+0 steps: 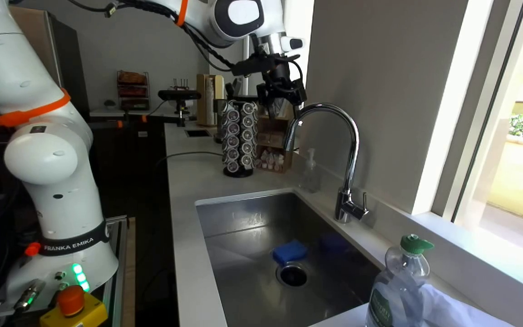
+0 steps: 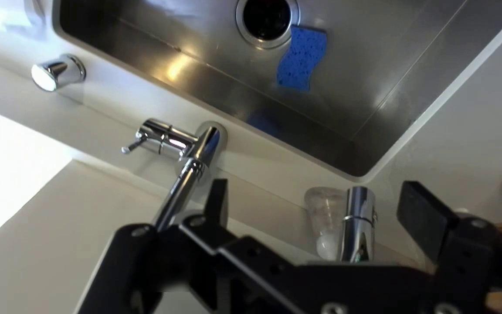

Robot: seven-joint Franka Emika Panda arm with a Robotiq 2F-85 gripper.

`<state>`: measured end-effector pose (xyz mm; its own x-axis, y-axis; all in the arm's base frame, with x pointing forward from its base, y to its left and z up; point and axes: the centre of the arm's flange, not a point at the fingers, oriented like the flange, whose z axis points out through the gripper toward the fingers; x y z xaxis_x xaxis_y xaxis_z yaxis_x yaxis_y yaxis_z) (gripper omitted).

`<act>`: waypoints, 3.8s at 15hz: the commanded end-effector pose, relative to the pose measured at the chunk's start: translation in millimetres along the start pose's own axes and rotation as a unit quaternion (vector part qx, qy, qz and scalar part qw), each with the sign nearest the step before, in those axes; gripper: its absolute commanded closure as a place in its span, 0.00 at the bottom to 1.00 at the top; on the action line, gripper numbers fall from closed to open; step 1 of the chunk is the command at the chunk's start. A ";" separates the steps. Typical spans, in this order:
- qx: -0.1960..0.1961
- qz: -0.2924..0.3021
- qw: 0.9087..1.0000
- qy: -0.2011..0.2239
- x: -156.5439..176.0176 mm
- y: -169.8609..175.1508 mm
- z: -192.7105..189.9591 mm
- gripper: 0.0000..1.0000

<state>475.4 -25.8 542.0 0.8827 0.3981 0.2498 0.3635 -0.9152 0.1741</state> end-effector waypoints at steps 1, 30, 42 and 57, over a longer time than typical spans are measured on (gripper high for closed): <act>-0.001 -0.014 1.000 0.002 10.9 -4.7 -1.6 0.00; 0.144 -0.120 0.981 0.040 44.3 -95.0 10.5 0.00; 0.217 -0.207 0.952 0.062 54.8 -169.4 13.2 0.00; 0.239 -0.249 0.938 0.031 61.3 -214.3 39.6 0.00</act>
<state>463.3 188.3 485.3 0.5562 0.7726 0.3061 0.8303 -0.5321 -0.1656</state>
